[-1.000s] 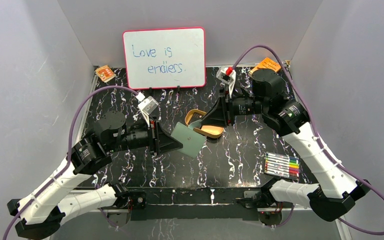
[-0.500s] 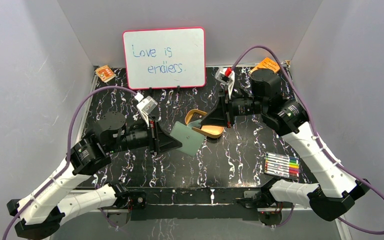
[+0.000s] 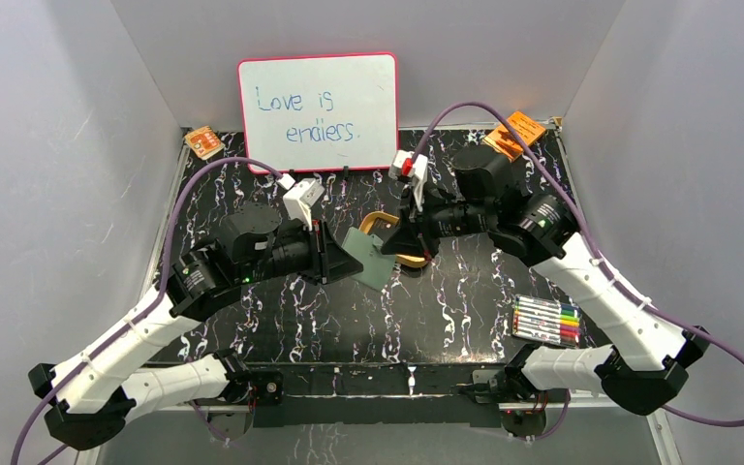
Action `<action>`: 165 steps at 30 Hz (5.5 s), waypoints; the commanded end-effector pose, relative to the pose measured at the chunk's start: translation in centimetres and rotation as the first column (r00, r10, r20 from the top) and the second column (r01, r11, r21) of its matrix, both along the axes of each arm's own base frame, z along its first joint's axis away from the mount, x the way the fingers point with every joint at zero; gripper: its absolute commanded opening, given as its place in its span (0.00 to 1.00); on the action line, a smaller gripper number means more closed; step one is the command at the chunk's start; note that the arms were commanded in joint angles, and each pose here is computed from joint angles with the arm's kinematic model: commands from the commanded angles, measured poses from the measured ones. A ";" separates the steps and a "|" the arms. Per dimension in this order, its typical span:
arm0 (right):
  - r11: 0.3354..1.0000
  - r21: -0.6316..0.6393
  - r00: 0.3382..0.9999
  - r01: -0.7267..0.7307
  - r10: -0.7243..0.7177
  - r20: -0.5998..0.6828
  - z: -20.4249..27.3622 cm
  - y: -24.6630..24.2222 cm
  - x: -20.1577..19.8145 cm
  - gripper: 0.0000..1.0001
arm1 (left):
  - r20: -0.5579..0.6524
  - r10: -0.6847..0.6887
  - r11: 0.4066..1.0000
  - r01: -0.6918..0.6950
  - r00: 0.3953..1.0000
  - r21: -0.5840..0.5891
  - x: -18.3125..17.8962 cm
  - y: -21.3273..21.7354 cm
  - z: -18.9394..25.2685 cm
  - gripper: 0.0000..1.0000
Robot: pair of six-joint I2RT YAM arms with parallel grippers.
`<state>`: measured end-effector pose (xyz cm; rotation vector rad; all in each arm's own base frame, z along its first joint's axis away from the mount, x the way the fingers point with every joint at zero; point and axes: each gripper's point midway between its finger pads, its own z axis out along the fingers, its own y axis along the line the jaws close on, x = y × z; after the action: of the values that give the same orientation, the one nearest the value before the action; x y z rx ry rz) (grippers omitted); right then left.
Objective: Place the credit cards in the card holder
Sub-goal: Close the card holder.
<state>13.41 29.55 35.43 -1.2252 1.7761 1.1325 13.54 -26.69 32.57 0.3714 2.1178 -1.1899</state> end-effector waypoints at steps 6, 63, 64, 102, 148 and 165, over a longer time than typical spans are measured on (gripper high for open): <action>0.998 0.000 0.995 0.059 -0.059 0.079 -0.3 0.5 1.1 0.00 | 0.031 0.040 0.996 -0.038 0.999 -0.075 0.6 -0.1 3.2 0.00; 0.998 -0.012 0.998 0.056 -0.056 0.030 -2.4 3.0 0.0 0.00 | 0.021 -0.005 0.995 0.007 1.000 -0.097 0.3 -1.1 2.5 0.00; 0.998 -0.020 0.998 0.057 -0.056 0.031 -2.6 3.0 -0.1 0.00 | 0.023 -0.003 0.995 0.006 1.000 -0.100 0.3 -1.0 2.6 0.00; 0.992 -0.109 0.998 0.065 -0.063 0.030 -5.6 4.3 -1.1 0.00 | 0.080 -0.123 0.952 0.140 0.989 -0.273 -2.1 -1.9 6.8 0.00; 0.986 -0.167 0.999 -0.007 0.000 -0.046 -8.9 5.2 -2.2 0.00 | 0.110 -0.229 0.912 0.252 0.967 -0.322 -3.6 -2.9 8.7 0.00; 0.982 -0.187 0.997 -0.040 0.028 -0.065 -9.8 5.8 -3.1 0.00 | 0.125 -0.245 0.895 0.274 0.961 -0.351 -3.8 -3.2 9.6 0.00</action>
<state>12.60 32.76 28.20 -1.2350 1.9311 0.9470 12.58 -26.40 28.41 0.3100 2.3224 -1.1854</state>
